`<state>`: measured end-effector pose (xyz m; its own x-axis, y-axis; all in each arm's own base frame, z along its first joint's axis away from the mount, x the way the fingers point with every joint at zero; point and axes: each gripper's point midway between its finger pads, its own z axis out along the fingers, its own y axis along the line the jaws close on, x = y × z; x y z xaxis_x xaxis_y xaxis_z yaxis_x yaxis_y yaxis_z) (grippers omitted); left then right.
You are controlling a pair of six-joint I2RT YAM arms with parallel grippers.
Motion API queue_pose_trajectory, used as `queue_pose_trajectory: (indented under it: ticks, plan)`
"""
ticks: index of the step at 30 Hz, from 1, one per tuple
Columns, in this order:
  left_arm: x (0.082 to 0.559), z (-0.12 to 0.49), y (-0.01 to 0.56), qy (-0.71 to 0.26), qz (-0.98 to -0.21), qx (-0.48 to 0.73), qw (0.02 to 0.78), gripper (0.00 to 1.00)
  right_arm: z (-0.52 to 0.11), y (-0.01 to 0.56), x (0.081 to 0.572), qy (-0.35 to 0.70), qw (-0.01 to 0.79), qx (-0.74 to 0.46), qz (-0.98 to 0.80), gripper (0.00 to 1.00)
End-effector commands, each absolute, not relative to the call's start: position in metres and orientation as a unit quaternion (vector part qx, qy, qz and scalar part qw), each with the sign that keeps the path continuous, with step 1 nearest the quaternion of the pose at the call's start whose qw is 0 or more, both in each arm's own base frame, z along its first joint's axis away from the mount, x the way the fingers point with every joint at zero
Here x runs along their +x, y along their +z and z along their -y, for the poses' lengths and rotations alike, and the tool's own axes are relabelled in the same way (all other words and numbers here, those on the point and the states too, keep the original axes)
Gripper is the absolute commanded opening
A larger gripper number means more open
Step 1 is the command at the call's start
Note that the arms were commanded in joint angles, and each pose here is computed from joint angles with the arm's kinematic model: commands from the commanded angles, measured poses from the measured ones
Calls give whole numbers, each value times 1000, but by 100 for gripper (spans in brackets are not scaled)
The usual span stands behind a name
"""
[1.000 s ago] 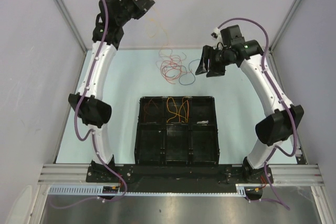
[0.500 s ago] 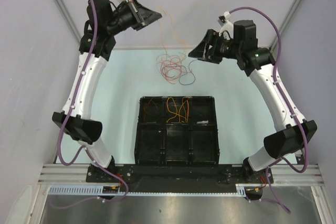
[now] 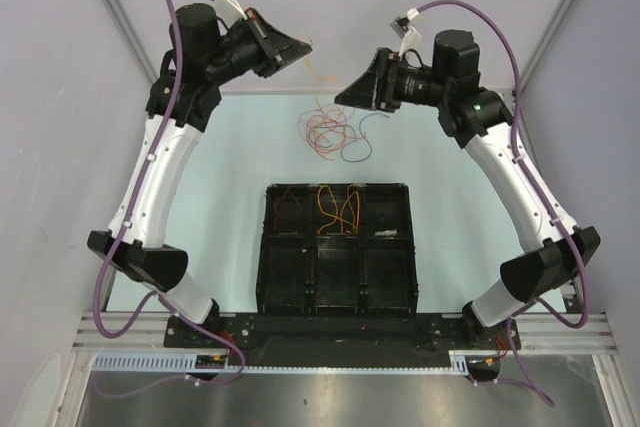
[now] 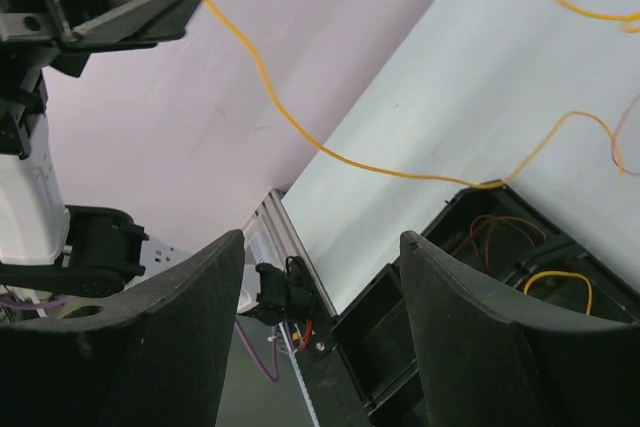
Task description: Untangle the cables
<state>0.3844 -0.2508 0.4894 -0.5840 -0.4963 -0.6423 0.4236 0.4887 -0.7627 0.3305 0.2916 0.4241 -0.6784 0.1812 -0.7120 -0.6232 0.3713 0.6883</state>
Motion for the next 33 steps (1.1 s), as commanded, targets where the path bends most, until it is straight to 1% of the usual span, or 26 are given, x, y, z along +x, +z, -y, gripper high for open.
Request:
queue_pose_trajectory:
  ticks: [1,2,3,4,6,12,20,26,29,30,32,33]
  plan:
    - [371,245,504,-517,-727,-67,448,0,-312,446,317,541,396,-216,-710,68]
    - [371,245,500,-517,-731,-77,439,0,-314,451,319,525,415,-227,-707,68]
    - [372,246,497,-517,-734,-80,434,0,-319,446,314,520,406,-231,-716,68]
    - [371,246,496,-517,-736,-83,429,0,-322,439,321,507,408,-228,-724,68]
    - [370,246,493,-518,-739,-89,421,0,-327,437,319,496,411,-240,-726,68]
    - [367,245,496,-522,-737,-94,419,0,-328,414,340,435,432,-220,-759,68]
    - [365,246,495,-525,-739,-93,412,0,-340,397,361,406,439,-223,-770,68]
    - [365,248,495,-528,-739,-92,408,0,-352,399,365,403,446,-233,-765,65]
    - [365,248,493,-527,-741,-92,406,0,-356,402,367,399,452,-238,-762,57]
    - [364,247,494,-527,-741,-93,407,0,-356,401,370,393,455,-237,-763,49]
    - [363,247,494,-526,-741,-93,406,0,-357,406,369,393,458,-239,-761,41]
    - [363,248,494,-526,-742,-93,406,0,-358,406,370,390,460,-238,-761,32]
